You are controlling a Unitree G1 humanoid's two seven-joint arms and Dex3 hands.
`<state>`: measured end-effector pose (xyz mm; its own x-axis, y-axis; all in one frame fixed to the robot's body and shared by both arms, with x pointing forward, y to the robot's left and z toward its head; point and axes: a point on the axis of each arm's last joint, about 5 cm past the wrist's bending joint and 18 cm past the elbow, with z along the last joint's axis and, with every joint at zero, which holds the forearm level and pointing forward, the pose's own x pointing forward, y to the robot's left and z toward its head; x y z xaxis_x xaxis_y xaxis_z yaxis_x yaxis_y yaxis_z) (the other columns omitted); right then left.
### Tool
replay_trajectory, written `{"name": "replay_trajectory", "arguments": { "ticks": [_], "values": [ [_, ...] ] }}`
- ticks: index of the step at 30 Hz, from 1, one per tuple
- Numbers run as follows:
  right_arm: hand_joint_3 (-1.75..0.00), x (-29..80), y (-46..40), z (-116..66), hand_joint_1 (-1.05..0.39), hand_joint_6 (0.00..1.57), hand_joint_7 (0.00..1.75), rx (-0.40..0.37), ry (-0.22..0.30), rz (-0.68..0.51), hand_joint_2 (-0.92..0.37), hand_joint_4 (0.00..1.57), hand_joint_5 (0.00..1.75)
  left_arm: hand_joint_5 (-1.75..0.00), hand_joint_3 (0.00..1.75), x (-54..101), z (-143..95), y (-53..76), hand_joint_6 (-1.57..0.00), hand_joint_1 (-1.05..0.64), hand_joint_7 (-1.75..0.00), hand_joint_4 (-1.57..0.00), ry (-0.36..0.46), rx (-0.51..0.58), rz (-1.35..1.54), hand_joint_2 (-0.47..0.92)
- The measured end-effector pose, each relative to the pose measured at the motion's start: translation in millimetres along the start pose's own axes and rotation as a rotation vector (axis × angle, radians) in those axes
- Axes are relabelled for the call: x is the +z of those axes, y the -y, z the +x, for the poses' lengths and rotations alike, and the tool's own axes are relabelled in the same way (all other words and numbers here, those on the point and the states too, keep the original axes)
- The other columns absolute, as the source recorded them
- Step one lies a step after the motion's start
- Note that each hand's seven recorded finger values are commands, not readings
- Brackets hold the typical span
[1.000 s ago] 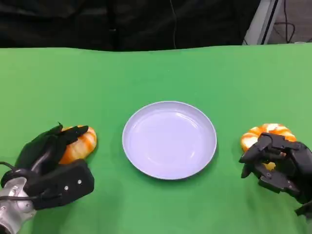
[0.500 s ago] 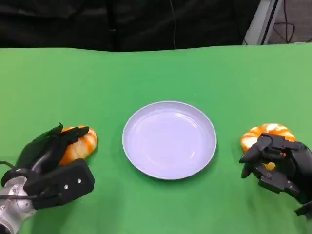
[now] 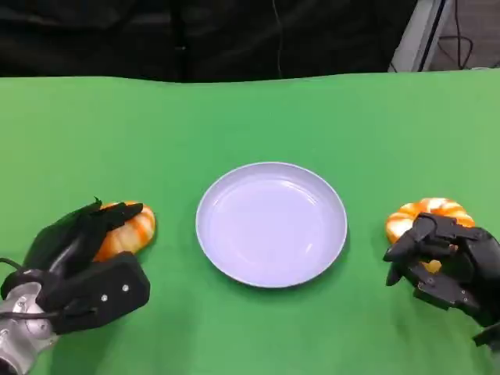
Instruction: Grasp the bread from the table and place it into the plate.
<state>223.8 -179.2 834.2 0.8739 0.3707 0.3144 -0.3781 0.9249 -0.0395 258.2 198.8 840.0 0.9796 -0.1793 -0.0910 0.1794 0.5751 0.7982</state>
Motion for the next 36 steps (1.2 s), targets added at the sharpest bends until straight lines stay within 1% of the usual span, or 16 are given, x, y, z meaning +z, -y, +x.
{"name": "replay_trajectory", "arguments": {
  "ticks": [2,3,6,8,9,10,11,12,13,14,16,17,20,23,27,36],
  "values": [
    [-0.58,0.0,0.1,-0.1,0.07,0.89,0.99,0.0,0.0,0.001,-0.87,0.82,1.43,-0.1,0.36,-0.1,0,1.0,-0.86,-0.04,-0.06,-0.91,-0.001,0.017,-0.003,0.92],
    [-0.58,0.0,0.2,-0.1,0.08,0.9,0.99,0.001,0.001,0.002,-0.87,0.83,1.42,-0.14,0.34,-0.1,0,1.2,-0.93,-0.03,-0.07,-0.99,0.0,0.022,-0.004,0.92],
    [-0.58,0.0,0.5,-0.4,0.08,0.9,0.99,-0.003,0.003,0.005,-0.88,0.83,1.42,-0.21,0.29,0.0,0,0.5,-1.08,-0.03,-0.11,-1.15,0.001,0.035,-0.015,0.92],
    [-0.58,0.0,0.6,-0.4,0.08,0.9,0.99,-0.004,0.004,0.006,-0.88,0.83,1.42,-0.22,0.28,0.1,0,-0.2,-1.11,-0.03,-0.11,-1.17,0.001,0.047,-0.023,0.92],
    [-0.58,0.0,0.7,-0.5,0.08,0.9,0.99,-0.003,0.004,0.006,-0.88,0.83,1.42,-0.24,0.27,0.2,0,-0.4,-1.17,-0.05,-0.14,-1.2,0.002,0.049,-0.023,0.92],
    [-0.57,0.0,0.7,-0.5,0.08,0.9,0.99,-0.002,0.004,0.006,-0.87,0.83,1.42,-0.58,0.24,0.4,1,-0.5,-1.2,-0.09,-0.22,-1.12,0.002,0.053,-0.025,0.92],
    [-0.57,0.0,0.7,-0.5,0.07,0.9,0.99,-0.001,0.004,0.006,-0.87,0.83,1.42,-0.79,0.23,0.6,1,-0.3,-1.2,-0.1,-0.27,-1.03,0.0,0.062,-0.029,0.92],
    [-0.57,0.0,0.7,-0.5,0.07,0.9,1.0,-0.002,0.004,0.006,-0.88,0.83,1.42,-1.03,0.22,1.0,1,0.3,-1.16,-0.11,-0.4,-0.94,-0.003,0.068,-0.033,0.92],
    [-0.57,0.0,0.7,-0.5,0.07,0.9,1.0,-0.001,0.004,0.006,-0.88,0.83,1.42,-1.1,0.21,1.6,1,1.0,-1.14,-0.12,-0.45,-0.92,-0.004,0.076,-0.037,0.92],
    [-0.57,0.0,0.7,-0.5,0.07,0.89,1.0,-0.001,0.004,0.006,-0.88,0.83,1.43,-1.26,0.22,2.3,2,1.5,-1.06,-0.12,-0.64,-0.87,-0.004,0.084,-0.04,0.92],
    [-0.56,0.0,0.7,-0.5,0.07,0.89,1.0,0.001,0.004,0.006,-0.88,0.83,1.43,-1.44,0.25,2.8,2,1.2,-0.93,-0.13,-0.92,-0.79,-0.002,0.099,-0.043,0.92],
    [-0.56,0.0,0.7,-0.5,0.07,0.89,1.0,0.001,0.004,0.006,-0.89,0.83,1.43,-1.47,0.26,2.9,2,0.9,-0.9,-0.13,-0.96,-0.77,-0.001,0.107,-0.045,0.92],
    [-0.55,-0.1,0.7,-0.6,0.07,0.89,1.0,0.001,0.004,0.007,-0.89,0.83,1.43,-1.51,0.27,3.3,2,1.4,-0.87,-0.13,-1.02,-0.75,0.002,0.113,-0.048,0.92],
    [-0.55,-0.1,0.8,-0.6,0.08,0.89,1.0,0.004,0.003,0.008,-0.89,0.83,1.43,-1.59,0.29,3.7,2,2.0,-0.81,-0.11,-1.12,-0.69,0.003,0.127,-0.048,0.92],
    [-0.55,-0.2,0.8,-0.6,0.07,0.9,1.0,0.004,0.002,0.009,-0.88,0.83,1.43,-1.67,0.29,4.4,1,6.3,-0.74,-0.1,-1.22,-0.63,0.007,0.165,-0.044,0.92],
    [-0.59,-0.2,0.8,-0.7,0.08,0.9,1.01,0.002,0.001,0.01,-0.86,0.83,1.43,-1.67,0.32,4.6,-2,12.5,-0.7,-0.1,-1.26,-0.62,0.023,0.213,-0.049,0.92]
  ]
}}
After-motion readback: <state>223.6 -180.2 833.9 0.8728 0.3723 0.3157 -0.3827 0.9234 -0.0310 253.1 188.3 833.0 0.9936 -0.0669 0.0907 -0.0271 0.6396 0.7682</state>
